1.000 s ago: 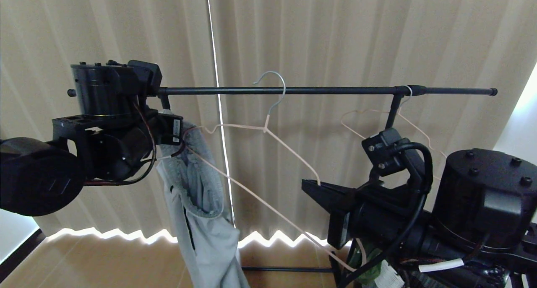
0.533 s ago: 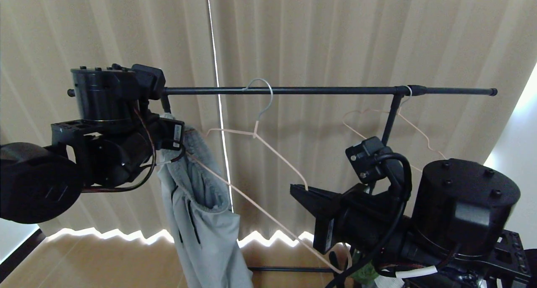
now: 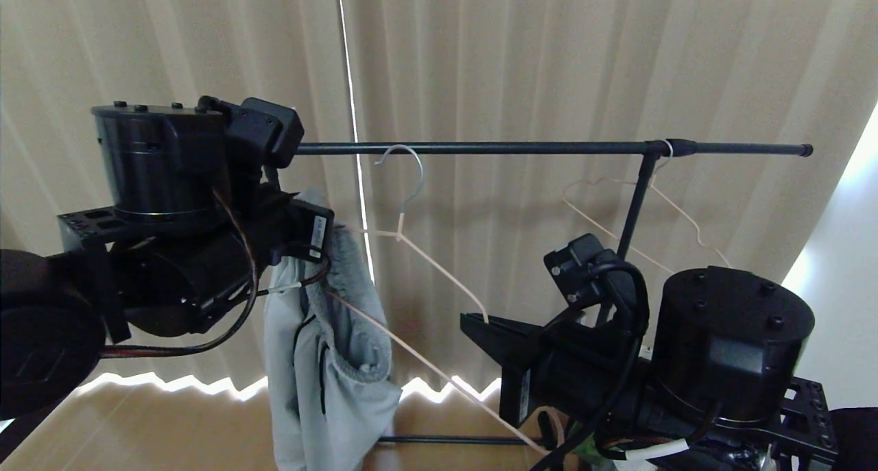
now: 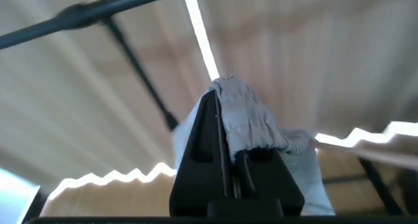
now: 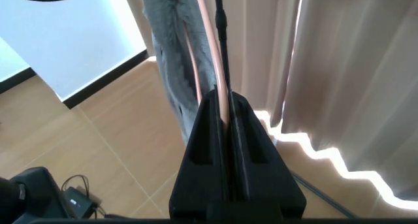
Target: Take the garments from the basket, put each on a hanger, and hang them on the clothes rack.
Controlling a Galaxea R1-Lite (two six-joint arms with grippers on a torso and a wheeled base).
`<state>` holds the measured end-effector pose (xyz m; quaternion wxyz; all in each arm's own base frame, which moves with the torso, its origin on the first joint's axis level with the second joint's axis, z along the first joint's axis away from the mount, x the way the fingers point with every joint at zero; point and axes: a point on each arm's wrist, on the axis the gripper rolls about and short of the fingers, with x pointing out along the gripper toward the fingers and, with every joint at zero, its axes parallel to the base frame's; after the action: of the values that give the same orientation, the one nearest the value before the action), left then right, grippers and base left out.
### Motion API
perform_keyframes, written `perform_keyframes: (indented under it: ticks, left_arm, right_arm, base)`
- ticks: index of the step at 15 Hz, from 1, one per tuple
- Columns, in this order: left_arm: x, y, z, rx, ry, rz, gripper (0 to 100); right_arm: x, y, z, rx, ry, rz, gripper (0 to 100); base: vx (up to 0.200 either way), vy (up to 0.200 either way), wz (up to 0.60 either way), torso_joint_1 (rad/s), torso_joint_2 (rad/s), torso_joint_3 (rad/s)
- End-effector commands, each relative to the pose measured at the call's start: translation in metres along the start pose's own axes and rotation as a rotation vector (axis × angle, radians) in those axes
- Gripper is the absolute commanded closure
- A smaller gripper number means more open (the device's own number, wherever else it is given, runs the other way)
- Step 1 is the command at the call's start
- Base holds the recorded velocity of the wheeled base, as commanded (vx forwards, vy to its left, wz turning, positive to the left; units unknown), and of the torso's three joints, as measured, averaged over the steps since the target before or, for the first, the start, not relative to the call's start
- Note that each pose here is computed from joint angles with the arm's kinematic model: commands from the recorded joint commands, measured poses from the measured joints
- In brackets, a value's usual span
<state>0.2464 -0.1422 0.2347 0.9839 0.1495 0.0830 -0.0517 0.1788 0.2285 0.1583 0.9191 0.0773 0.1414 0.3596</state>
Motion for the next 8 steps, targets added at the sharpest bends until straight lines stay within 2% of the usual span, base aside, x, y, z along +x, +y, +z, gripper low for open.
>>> perform_keyframes:
  ticks: [1, 4, 7, 8]
  left_arm:
    - [-0.015, 0.004, 0.006, 0.003, -0.042, -0.056, 100]
    - [-0.022, 0.005, 0.005, 0.012, -0.066, -0.181, 100]
    - [-0.024, 0.005, 0.006, 0.015, -0.081, -0.236, 100]
    - [-0.027, 0.005, 0.006, 0.015, -0.091, -0.290, 100]
  right_arm:
    - [0.003, -0.001, -0.003, -0.001, 0.011, -0.004, 100]
    - [0.007, -0.001, -0.006, -0.001, 0.008, -0.003, 100]
    - [0.011, -0.001, -0.009, -0.002, 0.009, -0.003, 100]
    - [0.014, -0.001, -0.010, -0.001, 0.004, -0.001, 100]
  base:
    - [0.000, 0.000, 0.00, 0.000, 0.00, 0.000]
    - [0.000, 0.000, 0.00, 0.000, 0.00, 0.000]
    - [0.000, 0.000, 0.00, 0.000, 0.00, 0.000]
    - [0.000, 0.000, 0.00, 0.000, 0.00, 0.000]
